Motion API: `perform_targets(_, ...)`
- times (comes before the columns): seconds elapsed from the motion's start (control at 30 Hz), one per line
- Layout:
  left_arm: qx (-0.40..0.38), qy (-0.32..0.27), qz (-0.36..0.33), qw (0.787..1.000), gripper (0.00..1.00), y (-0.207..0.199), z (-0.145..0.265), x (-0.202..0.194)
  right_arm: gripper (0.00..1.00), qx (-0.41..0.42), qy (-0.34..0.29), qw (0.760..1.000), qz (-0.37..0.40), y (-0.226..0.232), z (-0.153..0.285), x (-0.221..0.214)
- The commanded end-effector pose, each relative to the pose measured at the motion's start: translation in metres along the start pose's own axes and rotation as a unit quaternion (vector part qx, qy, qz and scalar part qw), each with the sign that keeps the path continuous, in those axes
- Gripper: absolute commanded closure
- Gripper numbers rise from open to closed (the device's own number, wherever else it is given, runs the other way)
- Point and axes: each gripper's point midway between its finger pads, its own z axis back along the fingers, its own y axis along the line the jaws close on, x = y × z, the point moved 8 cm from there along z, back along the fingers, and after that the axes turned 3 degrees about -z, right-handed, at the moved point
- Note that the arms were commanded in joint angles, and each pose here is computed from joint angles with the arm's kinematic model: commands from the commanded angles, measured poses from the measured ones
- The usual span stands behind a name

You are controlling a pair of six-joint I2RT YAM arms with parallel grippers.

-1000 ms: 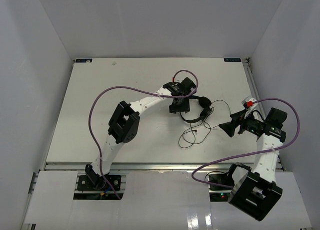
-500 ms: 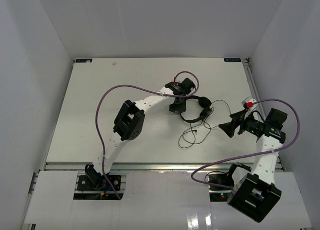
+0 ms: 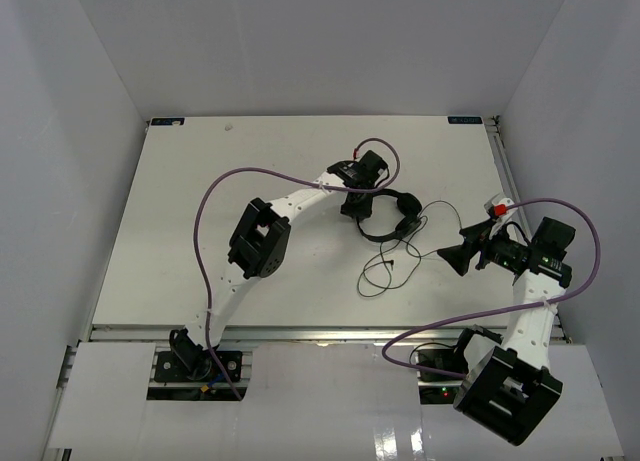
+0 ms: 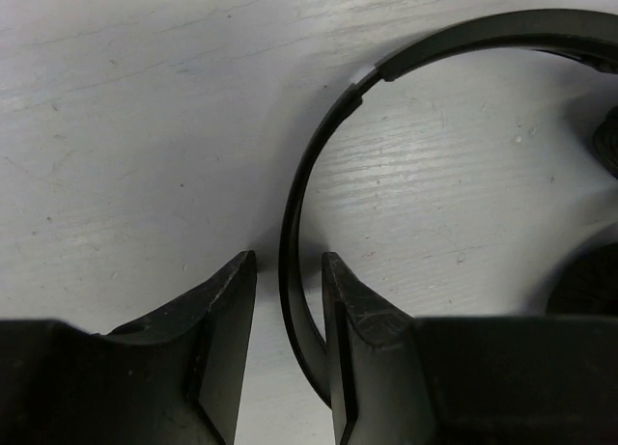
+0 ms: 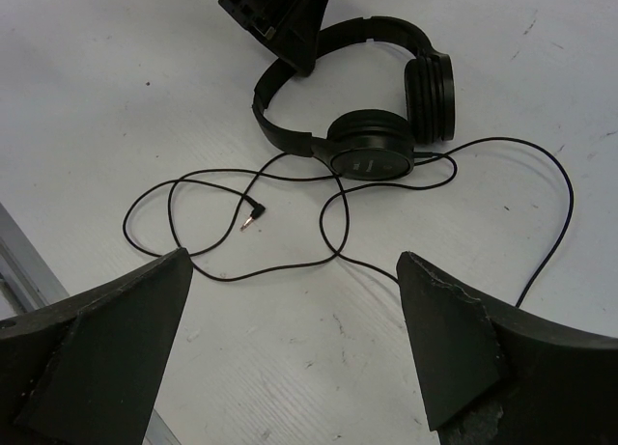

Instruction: Wrap the headphones

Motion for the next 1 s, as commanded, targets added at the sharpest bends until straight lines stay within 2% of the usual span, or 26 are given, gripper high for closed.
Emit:
perform_targets(0.0,-0.04,-0.017,-0.033,0.999,0.57,-0.01,-0.006,0.007,0.07,0.011,-0.017,1.0,0.006,0.0,0.0,0.003)
perform_targets(0.07,-0.04,-0.021,-0.04,0.998,0.59,-0.009,-0.007,0.009,0.07,0.012,-0.017,1.0,0.005,0.0,-0.001,0.002)
perform_targets(0.23,-0.02,-0.013,-0.057,0.998,0.74,-0.001,-0.015,0.003,0.07,0.014,-0.018,1.0,0.003,-0.001,-0.001,0.002)
perform_targets(0.4,0.0,0.007,-0.066,0.998,0.97,0.008,-0.022,-0.011,0.08,0.017,-0.019,1.0,0.004,0.0,-0.002,0.0)
perform_targets(0.43,0.001,0.008,-0.065,0.998,0.99,0.009,-0.021,-0.012,0.08,0.018,-0.019,1.0,0.005,0.0,-0.002,0.0)
perform_targets(0.57,-0.001,-0.005,-0.045,0.999,1.0,0.01,0.0,-0.008,0.08,0.022,-0.021,0.999,0.012,0.001,-0.002,-0.003)
perform_targets(0.73,0.006,-0.036,-0.001,0.999,1.0,0.029,0.049,-0.001,0.08,0.044,-0.028,0.998,0.022,0.009,-0.003,-0.005)
perform_targets(0.77,0.006,-0.044,0.009,0.999,1.0,0.038,0.063,-0.002,0.07,0.048,-0.03,0.997,0.054,0.008,-0.002,0.0)
perform_targets(0.8,0.005,-0.052,0.015,0.999,1.0,0.045,0.075,-0.003,0.06,0.067,-0.028,0.996,0.044,0.017,0.0,-0.001)
perform_targets(0.83,0.004,-0.061,0.022,0.998,1.0,0.052,0.085,-0.003,0.05,0.086,-0.024,0.994,0.066,0.024,0.0,-0.001)
perform_targets(0.87,0.003,-0.072,0.029,0.997,1.0,0.061,0.096,-0.005,0.05,0.103,-0.022,0.987,0.118,0.027,0.001,0.002)
perform_targets(0.93,-0.006,-0.096,0.041,0.994,1.0,0.08,0.131,-0.008,0.05,0.13,-0.007,0.983,0.129,0.032,0.002,0.009)
perform_targets(0.97,-0.001,-0.088,0.047,0.995,1.0,0.094,0.133,-0.018,0.05,0.138,0.0,0.983,0.124,0.032,0.002,0.013)
